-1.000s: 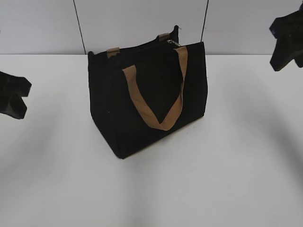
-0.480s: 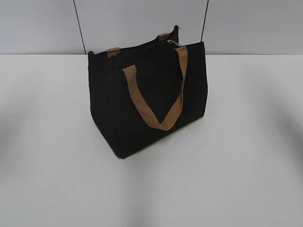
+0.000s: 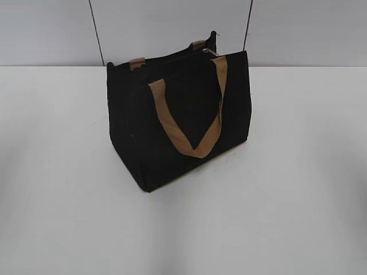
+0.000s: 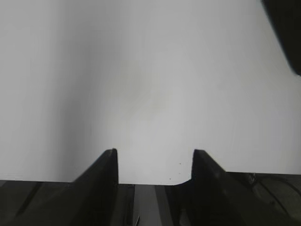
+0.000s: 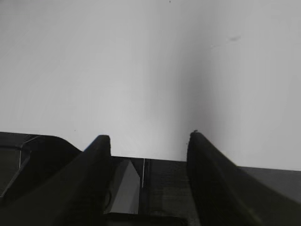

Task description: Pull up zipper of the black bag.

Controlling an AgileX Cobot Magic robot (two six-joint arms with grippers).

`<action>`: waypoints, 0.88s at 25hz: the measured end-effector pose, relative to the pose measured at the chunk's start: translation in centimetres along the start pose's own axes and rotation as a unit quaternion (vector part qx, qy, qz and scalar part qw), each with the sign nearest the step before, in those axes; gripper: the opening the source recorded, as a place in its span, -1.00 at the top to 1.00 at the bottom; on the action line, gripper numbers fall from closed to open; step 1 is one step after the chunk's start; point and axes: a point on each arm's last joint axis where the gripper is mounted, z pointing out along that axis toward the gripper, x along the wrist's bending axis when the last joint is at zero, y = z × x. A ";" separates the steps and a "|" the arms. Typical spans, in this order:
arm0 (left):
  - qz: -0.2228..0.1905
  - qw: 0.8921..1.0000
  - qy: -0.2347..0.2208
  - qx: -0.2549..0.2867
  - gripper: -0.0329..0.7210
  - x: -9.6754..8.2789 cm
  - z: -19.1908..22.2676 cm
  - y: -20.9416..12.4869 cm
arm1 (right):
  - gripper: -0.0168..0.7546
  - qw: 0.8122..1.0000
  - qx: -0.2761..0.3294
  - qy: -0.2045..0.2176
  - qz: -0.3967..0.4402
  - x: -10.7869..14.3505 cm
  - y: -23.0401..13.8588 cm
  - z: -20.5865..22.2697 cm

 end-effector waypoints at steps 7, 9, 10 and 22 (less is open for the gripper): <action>0.005 0.997 -0.015 -0.072 -0.10 0.5 -2.7 -6.6 | -0.08 0.997 -0.082 0.003 -0.005 1.1 -7.0 -2.0; 0.009 0.993 -0.018 -0.113 -0.10 0.8 -3.6 -9.0 | -0.08 0.995 -0.096 0.003 -0.007 1.3 -8.5 -1.8; 0.011 0.991 -0.018 -0.128 -0.10 0.9 -3.6 -9.9 | -0.08 0.995 -0.103 0.003 -0.007 1.3 -9.4 -1.7; 0.042 0.949 0.029 -0.312 -0.10 3.1 -2.7 -17.8 | -0.07 0.979 -0.199 -0.012 -0.053 1.9 -15.5 -0.8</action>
